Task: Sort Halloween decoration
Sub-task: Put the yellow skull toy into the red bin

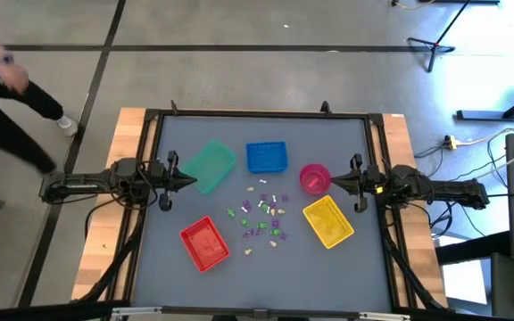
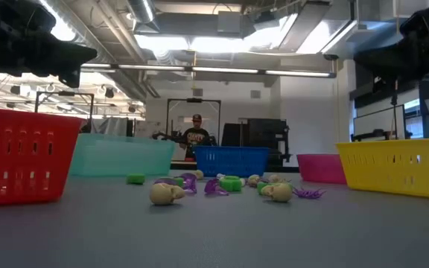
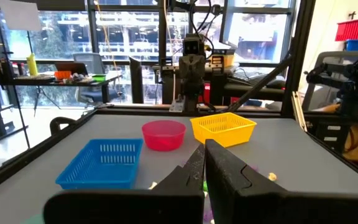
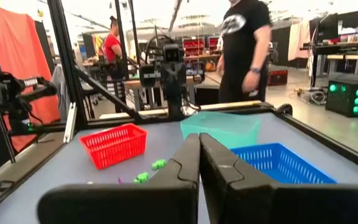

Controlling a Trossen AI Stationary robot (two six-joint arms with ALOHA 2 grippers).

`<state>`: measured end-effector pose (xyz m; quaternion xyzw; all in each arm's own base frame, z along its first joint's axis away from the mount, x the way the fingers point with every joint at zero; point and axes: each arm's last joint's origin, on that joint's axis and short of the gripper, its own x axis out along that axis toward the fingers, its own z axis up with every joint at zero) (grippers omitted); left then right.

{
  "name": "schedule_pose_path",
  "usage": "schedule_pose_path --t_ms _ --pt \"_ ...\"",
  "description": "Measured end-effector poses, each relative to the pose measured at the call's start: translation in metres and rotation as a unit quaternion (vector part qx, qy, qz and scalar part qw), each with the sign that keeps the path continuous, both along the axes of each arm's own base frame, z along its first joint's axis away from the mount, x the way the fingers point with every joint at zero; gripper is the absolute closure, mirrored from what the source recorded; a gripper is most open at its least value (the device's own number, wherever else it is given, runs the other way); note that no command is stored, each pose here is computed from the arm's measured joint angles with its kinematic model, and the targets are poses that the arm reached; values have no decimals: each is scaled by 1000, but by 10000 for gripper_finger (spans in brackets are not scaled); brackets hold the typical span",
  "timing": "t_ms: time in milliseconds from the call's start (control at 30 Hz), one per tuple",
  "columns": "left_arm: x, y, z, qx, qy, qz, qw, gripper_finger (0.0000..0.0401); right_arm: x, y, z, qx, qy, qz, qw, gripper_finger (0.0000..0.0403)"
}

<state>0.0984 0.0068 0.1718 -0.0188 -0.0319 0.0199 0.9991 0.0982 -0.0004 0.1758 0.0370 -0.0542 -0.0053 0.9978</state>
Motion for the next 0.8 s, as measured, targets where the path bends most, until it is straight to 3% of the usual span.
schedule_pose_path --t_ms 200,367,467,700,800 --pt "0 0 0 0 0 0 1000 401 0 0 0 14 -2 5 1000 395" --pt "0 1 1 -5 -6 18 1000 401 -1 -1 7 77 -39 -3 996 395" --pt "0 3 1 -34 -9 48 998 401 -2 -2 13 118 -74 -16 990 386" --pt "-1 5 1 -94 -18 84 992 401 -8 -2 31 151 -154 -2 976 300" --pt "-1 6 1 -110 -21 91 990 401 -14 -2 52 151 -185 3 971 262"
